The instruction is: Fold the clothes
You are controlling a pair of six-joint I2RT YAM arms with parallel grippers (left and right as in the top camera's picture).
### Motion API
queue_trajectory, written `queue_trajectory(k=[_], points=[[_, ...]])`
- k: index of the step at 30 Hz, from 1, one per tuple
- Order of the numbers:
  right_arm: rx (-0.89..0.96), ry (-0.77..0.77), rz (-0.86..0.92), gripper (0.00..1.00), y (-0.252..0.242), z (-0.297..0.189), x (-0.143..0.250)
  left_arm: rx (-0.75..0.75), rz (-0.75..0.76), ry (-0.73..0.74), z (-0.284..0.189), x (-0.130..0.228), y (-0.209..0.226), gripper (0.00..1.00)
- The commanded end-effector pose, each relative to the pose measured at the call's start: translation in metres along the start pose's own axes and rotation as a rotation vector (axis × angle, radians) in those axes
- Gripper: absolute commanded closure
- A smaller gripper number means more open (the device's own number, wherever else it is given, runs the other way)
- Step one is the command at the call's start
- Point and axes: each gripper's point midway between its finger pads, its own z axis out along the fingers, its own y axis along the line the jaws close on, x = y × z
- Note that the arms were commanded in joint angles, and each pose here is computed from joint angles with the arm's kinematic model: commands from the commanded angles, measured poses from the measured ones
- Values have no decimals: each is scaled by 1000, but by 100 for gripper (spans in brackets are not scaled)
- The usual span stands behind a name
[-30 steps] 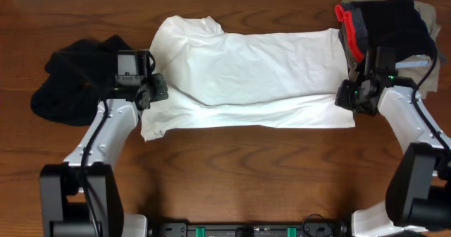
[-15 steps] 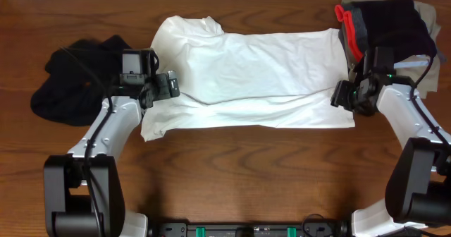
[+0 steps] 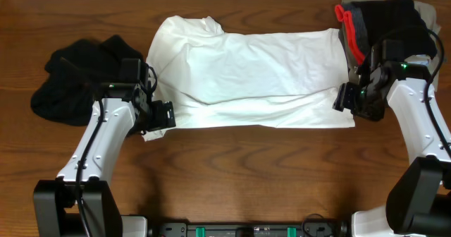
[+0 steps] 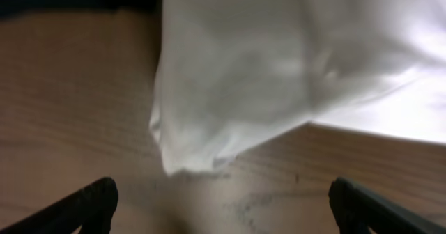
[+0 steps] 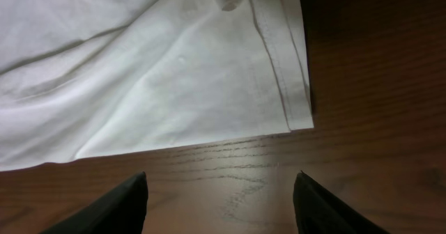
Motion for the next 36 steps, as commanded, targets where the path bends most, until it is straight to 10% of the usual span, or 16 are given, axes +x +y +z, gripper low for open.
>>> queue_trajectory(k=[1,13,17,25,36], points=[[12,-2,-27,37,-2,2,3,-23,-50,34,10,14,8,2],[8,-45,-38,44,-3,11,-5,-115,-56,-86,60,18,31,2],[9,-46,-38,47,-3,11,-5,-104,-57,-125,60,9,29,18],[14,-55,-39,52,-4,11,-7,-87,-59,-191,58,-7,25,91],[49,-4,-25,59,-13,14,6,-246,-39,-179,54,-1,52,94]])
